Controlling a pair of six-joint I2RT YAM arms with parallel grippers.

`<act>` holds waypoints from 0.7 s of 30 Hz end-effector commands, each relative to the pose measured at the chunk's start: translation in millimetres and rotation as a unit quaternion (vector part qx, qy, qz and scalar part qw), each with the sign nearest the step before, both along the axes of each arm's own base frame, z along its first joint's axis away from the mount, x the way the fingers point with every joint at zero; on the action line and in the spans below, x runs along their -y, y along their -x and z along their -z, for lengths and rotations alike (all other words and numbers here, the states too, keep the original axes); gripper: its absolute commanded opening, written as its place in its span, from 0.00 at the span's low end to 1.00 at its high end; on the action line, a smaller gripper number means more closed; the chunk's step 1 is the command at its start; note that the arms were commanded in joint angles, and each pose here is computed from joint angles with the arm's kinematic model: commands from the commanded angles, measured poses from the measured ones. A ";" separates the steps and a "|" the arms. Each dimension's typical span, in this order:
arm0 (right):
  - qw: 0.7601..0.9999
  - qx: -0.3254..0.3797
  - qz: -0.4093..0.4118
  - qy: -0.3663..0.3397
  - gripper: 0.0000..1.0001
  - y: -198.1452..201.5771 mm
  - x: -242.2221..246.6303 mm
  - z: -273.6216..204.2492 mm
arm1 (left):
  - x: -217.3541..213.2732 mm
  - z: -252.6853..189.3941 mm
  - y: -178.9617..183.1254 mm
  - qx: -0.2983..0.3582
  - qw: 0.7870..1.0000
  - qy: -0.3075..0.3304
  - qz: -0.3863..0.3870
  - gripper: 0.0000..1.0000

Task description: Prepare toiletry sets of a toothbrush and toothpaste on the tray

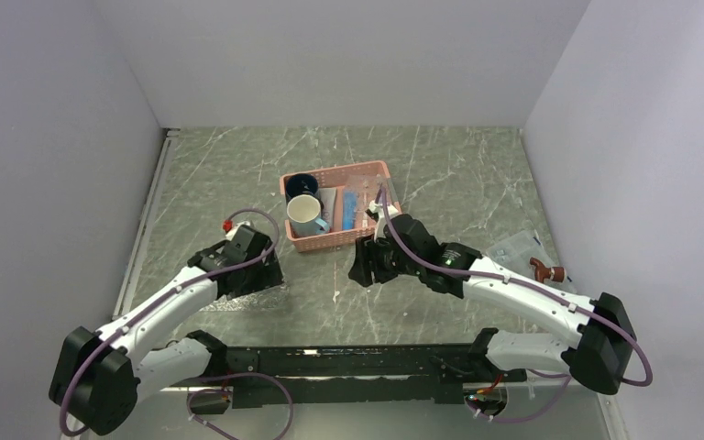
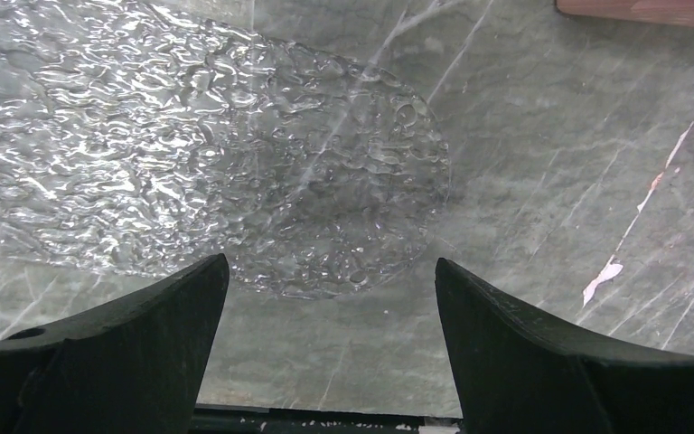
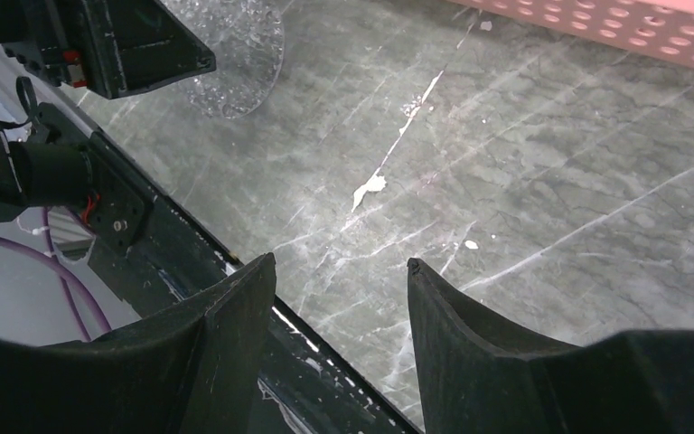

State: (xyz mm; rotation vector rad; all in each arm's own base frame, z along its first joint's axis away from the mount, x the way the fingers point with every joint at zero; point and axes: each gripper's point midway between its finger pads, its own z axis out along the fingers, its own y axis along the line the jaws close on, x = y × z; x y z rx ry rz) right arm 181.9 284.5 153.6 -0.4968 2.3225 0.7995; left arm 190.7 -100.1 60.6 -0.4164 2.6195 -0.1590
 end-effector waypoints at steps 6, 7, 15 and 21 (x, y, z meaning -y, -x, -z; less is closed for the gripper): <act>1.000 0.018 0.013 -0.017 0.58 -2.6 1.9 -9.2 | 15.3 13.6 -10.6 -0.004 0.999 0.019 0.025 0.89; 1.000 0.018 0.013 -0.016 0.58 -2.9 1.8 -8.5 | 17.0 16.4 -10.2 -0.008 0.999 0.023 0.028 0.88; 1.000 0.013 0.006 -0.021 0.58 -0.7 -1.4 -8.1 | 24.1 30.6 -4.9 -0.026 0.998 0.035 0.045 0.87; 1.000 0.009 0.007 -0.022 0.58 0.2 -1.1 -5.7 | 28.2 38.4 -0.8 -0.035 0.997 0.045 0.057 0.87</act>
